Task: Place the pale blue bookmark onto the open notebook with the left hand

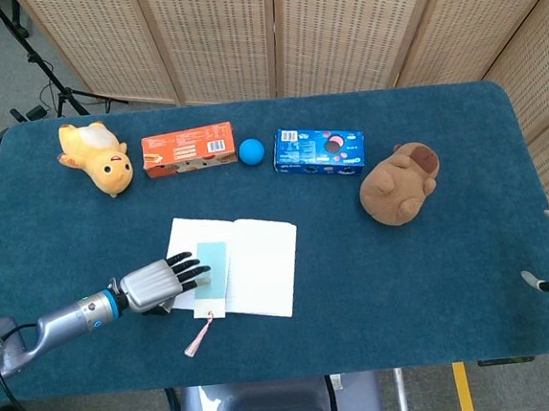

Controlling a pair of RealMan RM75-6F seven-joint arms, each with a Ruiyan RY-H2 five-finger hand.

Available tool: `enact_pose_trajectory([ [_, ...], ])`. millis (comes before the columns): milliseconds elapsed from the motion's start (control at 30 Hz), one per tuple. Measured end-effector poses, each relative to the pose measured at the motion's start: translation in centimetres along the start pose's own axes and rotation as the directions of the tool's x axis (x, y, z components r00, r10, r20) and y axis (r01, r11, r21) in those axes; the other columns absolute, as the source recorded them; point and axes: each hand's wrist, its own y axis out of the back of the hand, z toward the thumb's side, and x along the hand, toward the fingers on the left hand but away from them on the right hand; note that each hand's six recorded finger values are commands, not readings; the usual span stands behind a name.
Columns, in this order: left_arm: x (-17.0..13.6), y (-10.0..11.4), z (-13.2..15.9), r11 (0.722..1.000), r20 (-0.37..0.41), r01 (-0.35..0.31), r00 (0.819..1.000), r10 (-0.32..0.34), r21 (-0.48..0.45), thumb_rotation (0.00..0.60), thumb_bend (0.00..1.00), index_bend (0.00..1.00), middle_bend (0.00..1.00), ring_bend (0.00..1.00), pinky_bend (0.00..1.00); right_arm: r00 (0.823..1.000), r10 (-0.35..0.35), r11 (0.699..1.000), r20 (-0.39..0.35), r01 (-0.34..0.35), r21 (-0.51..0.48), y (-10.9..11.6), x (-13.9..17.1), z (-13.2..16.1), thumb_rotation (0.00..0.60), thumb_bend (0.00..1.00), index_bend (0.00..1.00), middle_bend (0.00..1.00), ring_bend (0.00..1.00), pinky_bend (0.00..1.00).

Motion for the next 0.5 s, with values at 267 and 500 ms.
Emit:
enact_pose_trajectory([
  [267,0.7,-0.3,-0.6,1.0,-0.011,-0.009,1.0,0.009,-0.014,0.315,1.0,0.0,0.0,0.0,0.0,1.0,0.001,1.0,0.006,-0.001,-0.001,0.0,-0.1,-0.2,0.6,0.04,0.11,0.0,0.0,0.0],
  [500,0.6,-0.6,-1.1,1.0,-0.025,0.0,1.0,0.0,0.0,0.315,1.0,0.0,0.0,0.0,0.0,1.0,0.005,1.0,0.006,-0.005,0.001,-0.1,-0.1,-0.1,0.6,0.04,0.11,0.0,0.0,0.0],
])
